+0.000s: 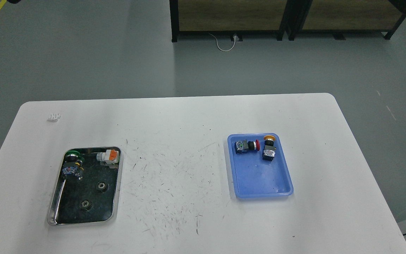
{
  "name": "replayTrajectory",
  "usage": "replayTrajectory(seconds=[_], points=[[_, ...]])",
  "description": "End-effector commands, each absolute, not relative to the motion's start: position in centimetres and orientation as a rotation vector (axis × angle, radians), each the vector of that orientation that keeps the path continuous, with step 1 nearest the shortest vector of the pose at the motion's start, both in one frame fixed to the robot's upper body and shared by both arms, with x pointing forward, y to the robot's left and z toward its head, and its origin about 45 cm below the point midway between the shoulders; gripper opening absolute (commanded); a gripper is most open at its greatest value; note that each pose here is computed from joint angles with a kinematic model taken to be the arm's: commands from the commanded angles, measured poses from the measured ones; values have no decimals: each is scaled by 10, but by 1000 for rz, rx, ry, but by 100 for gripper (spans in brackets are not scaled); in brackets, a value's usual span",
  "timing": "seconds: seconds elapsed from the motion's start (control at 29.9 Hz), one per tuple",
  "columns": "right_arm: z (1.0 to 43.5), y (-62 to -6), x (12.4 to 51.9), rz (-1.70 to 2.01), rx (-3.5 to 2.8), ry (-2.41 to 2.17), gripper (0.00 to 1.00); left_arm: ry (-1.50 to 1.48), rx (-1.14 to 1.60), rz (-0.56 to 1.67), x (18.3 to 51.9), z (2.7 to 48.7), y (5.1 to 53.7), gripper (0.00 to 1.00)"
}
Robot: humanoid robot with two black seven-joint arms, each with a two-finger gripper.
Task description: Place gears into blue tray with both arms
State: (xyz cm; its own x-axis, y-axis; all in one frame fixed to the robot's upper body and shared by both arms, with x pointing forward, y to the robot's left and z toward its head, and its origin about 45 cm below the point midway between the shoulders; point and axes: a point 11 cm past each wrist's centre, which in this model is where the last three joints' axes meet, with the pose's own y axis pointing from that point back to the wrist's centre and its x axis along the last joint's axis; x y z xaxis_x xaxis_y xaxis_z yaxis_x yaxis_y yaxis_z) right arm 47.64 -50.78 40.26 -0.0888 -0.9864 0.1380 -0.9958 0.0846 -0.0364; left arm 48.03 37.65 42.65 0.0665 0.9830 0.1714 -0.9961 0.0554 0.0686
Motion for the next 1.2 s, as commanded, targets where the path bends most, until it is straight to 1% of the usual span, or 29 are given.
replayTrajectory(seconds=[0.0,0.3,0.37,0.47,0.6,0.73,0.87,0.94,1.17], points=[[410,-511,475,196,2067,-2283,100,-81,192,1503,480,426,376,99],[415,-509,476,209,2070,-2296,100,-84,200,1497,479,434,378,99],[415,-509,477,211,2063,-2304,100,-112,192,1475,475,440,386,99],[415,-507,477,212,2069,-2299,100,-143,180,1385,470,443,390,99],[414,-504,478,213,2080,-2275,100,-106,156,1415,467,436,408,99],[411,-504,477,212,2075,-2261,100,-103,109,1392,457,429,422,99],[411,-499,480,213,2085,-2251,100,-152,28,1301,445,410,422,99],[410,-497,481,210,2086,-2240,100,-127,54,1255,437,393,424,99],[407,-487,486,216,2088,-2207,99,-90,158,1228,413,335,438,99]])
